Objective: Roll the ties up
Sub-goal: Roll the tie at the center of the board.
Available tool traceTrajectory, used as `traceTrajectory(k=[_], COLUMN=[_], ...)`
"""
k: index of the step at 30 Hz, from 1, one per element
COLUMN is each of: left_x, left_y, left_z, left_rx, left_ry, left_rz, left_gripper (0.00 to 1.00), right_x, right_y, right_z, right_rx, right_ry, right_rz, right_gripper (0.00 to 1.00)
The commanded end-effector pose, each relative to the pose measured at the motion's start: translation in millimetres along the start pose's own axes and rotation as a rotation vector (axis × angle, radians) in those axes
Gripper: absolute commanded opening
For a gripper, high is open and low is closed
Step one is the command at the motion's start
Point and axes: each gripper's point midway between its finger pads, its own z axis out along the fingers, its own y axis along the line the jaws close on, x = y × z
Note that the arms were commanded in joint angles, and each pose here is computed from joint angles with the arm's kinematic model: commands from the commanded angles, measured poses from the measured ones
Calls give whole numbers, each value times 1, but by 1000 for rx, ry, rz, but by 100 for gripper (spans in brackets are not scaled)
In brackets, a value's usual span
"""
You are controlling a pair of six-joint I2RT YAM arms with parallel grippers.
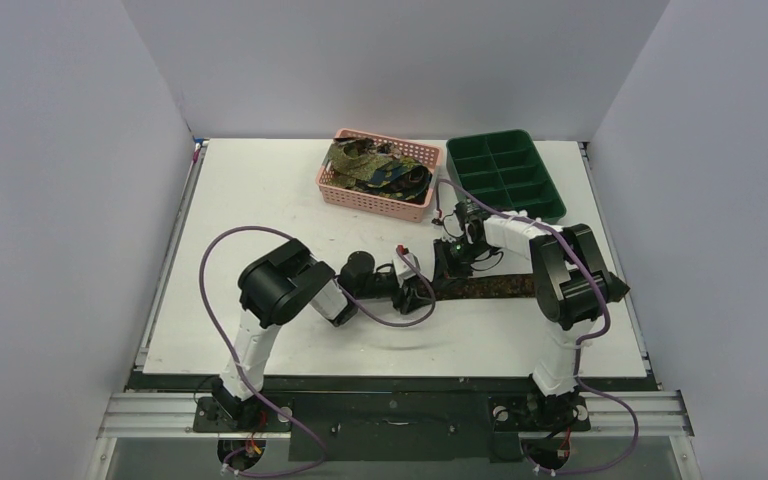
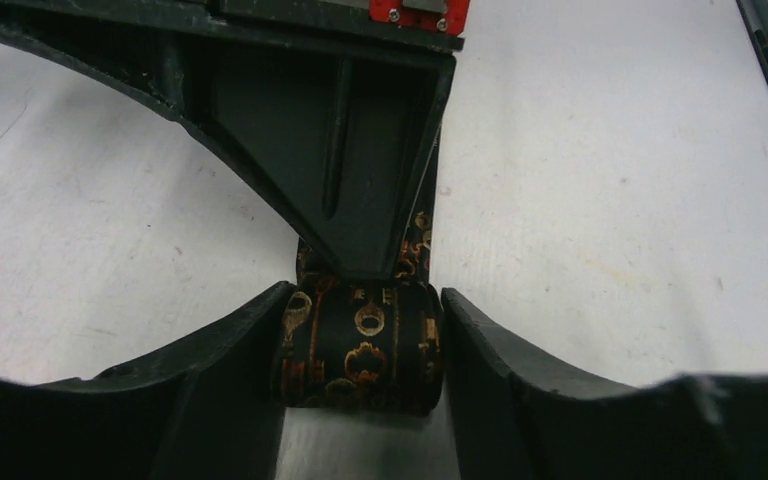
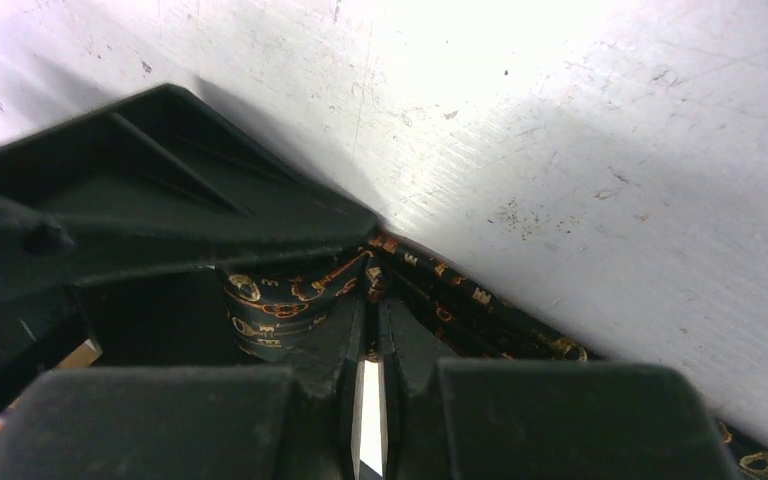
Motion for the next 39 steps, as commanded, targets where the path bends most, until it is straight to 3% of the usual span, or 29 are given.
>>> traceTrajectory(k=[1, 4, 6, 10, 12, 17, 23, 26, 28, 31, 32, 35, 39], left_x=[21, 32, 39, 53, 60, 63, 64, 65, 65, 64, 65, 66, 59], left_y=[-2, 0, 1, 0, -1, -1, 6, 6, 6, 6, 6, 5, 5], left_z=[6, -3, -13, -32, -38, -39, -35, -35, -35, -36, -37, -39, -38], left_rx=[-17, -30, -41, -59, -63, -69, -74, -73, -73, -72, -72, -67, -56], left_ry=[26, 73, 127, 245, 297, 352, 386, 394, 397, 400, 401, 402, 362], left_rz=[-79, -68, -43, -6, -8, -1, 4, 5, 5, 12, 13, 7, 16], left_gripper=[44, 26, 19, 18, 19, 21, 22, 23, 23, 23, 24, 26, 50], right_x=[9, 3, 0, -14, -18, -19, -14, -17, -19, -14, -9, 1, 14], right_y=[-53, -45, -39, -25, -13, 34, 57, 51, 43, 24, 18, -3, -30], right_z=[26, 19, 8, -29, -42, -46, -24, -16, -12, -6, -6, -5, -2], right_rx=[203, 173, 149, 59, -1, -152, -188, -155, -122, -57, -28, 22, 76], right_ry=[11, -17, -39, -104, -121, -121, -108, -105, -102, -74, -59, -19, 22], right_rz=[-6, -17, -29, -27, -31, -44, -23, -21, -22, -19, -11, -2, 46], right_gripper=[0, 0, 2, 25, 30, 39, 41, 41, 35, 4, 0, 0, 0])
